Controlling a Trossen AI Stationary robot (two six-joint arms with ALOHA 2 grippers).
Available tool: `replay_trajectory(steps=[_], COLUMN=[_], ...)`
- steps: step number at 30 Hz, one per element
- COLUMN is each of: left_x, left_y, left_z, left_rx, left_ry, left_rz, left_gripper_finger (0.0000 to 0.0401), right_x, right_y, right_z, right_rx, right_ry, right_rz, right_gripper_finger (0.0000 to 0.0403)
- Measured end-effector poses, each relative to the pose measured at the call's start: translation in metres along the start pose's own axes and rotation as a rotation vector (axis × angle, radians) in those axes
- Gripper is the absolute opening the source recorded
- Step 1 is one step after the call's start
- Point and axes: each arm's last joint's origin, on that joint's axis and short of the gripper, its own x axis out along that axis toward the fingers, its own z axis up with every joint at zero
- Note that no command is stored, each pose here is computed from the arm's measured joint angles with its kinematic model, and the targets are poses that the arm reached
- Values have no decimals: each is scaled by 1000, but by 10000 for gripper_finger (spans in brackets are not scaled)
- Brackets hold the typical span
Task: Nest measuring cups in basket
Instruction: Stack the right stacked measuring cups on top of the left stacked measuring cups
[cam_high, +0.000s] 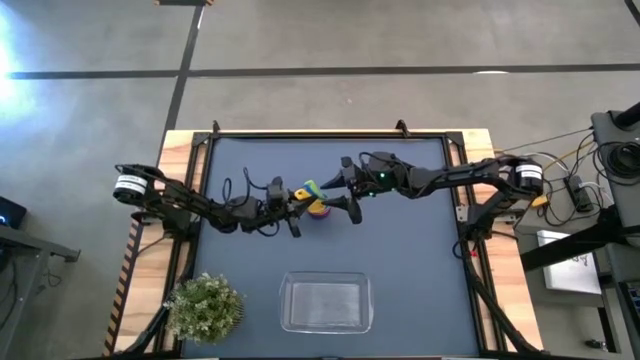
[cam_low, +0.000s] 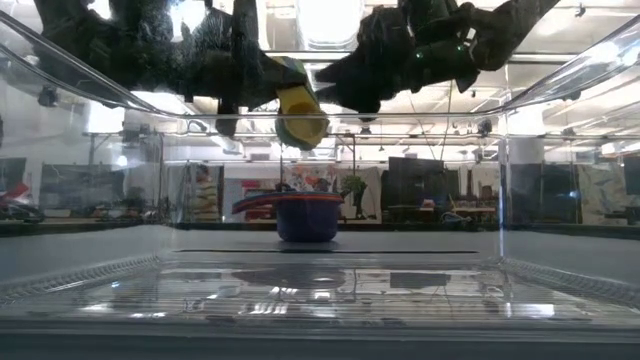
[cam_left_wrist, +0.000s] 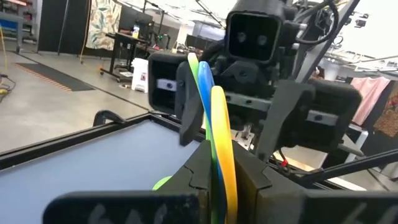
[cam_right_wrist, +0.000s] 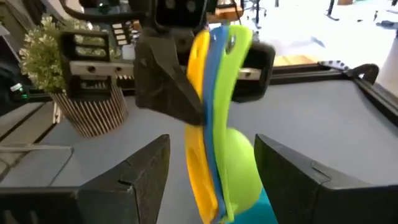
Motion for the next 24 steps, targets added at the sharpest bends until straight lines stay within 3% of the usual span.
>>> replay_trajectory(steps=[14,18,24], left_x=[17,20,20], left_y=[-13,-14,-13], left_z=[14,13,11], left_rx=[60,54,68], left_ry=[-32,-29,-17], left_rz=[-38,-39,-51], left_gripper_finger=[7,7,13], right_x=[2,2,2], right_y=[0,0,2], right_z=[0,-1,0], right_rx=[31,7,-4], right_ry=[-8,-5,-12], right_rz=[31,47,103], right_gripper_finger=[213,162,34])
